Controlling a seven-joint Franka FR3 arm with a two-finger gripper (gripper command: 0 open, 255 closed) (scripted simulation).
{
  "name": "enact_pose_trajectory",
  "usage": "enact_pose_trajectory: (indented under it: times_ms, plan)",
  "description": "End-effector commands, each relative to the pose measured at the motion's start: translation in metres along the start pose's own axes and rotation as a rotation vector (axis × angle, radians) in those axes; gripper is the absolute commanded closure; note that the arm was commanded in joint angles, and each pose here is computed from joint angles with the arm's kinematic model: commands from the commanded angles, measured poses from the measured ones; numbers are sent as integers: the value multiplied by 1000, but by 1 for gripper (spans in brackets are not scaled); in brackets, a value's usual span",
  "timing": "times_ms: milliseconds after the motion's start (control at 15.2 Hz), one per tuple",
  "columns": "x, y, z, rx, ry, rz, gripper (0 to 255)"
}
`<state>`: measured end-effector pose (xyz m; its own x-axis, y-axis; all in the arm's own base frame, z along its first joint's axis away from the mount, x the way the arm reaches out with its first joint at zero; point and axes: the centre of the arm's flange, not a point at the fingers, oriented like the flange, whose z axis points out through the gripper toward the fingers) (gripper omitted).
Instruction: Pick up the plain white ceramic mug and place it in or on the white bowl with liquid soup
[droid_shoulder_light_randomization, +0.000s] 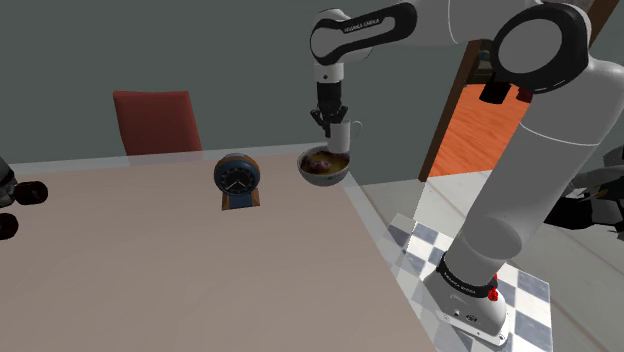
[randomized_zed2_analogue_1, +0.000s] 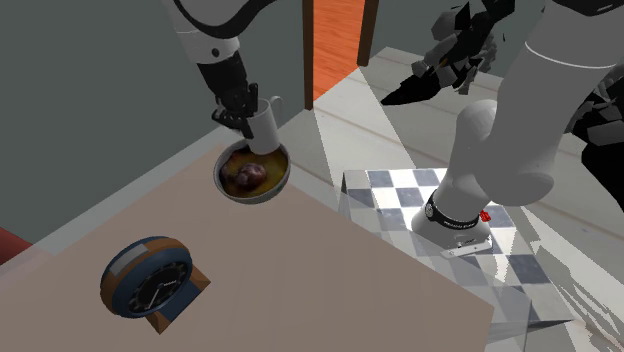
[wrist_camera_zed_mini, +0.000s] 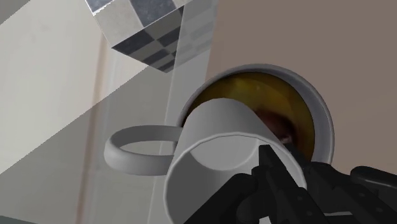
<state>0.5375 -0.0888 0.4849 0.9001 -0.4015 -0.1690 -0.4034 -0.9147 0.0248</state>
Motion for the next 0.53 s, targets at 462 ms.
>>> enact_pose_trajectory:
  times_ms: [462]
  plan:
    - [6, -1, 36, 0, 1, 0, 255]
